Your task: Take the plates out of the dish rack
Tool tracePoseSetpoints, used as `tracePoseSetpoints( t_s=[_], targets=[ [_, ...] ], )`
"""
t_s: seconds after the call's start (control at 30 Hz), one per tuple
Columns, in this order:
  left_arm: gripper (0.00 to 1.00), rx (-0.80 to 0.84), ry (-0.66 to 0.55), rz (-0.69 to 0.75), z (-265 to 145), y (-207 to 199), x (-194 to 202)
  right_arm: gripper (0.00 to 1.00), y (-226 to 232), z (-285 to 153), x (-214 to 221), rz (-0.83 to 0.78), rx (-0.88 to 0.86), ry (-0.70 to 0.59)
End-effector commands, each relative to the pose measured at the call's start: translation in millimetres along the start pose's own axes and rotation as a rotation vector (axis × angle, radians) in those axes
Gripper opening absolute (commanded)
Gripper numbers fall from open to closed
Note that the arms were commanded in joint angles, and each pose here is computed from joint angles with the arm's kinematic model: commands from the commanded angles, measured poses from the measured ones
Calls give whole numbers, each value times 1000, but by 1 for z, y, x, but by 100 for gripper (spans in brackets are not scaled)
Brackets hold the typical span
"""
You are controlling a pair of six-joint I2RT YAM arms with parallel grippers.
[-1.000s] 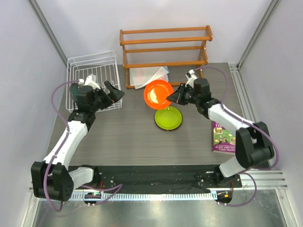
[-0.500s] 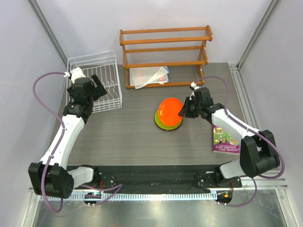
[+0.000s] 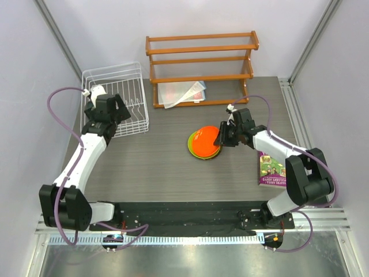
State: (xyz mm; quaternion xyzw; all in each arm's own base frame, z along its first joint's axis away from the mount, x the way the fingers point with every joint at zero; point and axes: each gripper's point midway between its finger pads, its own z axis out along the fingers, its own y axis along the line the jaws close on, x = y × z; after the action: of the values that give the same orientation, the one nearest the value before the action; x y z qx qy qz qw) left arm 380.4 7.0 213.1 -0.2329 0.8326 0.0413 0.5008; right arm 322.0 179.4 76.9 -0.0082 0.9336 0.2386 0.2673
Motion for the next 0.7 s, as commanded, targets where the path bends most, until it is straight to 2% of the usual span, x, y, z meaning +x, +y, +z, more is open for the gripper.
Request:
tracePoseSetpoints(
  t_s=[0.0, 0.03, 0.07, 0.17, 0.2, 0.33, 0.67],
  targets=[
    [99, -68, -29, -23, 13, 10, -16, 43, 22, -1, -24, -54, -95, -47],
    [100, -71, -26, -27, 14, 12, -17, 47, 23, -1, -23, -58, -96, -41],
    [100, -78, -24, -37, 17, 15, -19, 56, 23, -1, -24, -61, -98, -40],
    [100, -80, -13, -50, 22, 21, -20, 62, 19, -4, -26, -83, -65, -39],
    [99, -85, -12, -53, 23, 23, -21, 68, 13, -6, -30, -97, -29, -53],
    [100, -123, -13, -49, 29, 35, -24, 69, -8, -15, -29, -115, 103, -34],
    [99, -226, -13, -100, 52, 80, -35, 71, -20, -31, -37, -149, 193, -67]
  ],
)
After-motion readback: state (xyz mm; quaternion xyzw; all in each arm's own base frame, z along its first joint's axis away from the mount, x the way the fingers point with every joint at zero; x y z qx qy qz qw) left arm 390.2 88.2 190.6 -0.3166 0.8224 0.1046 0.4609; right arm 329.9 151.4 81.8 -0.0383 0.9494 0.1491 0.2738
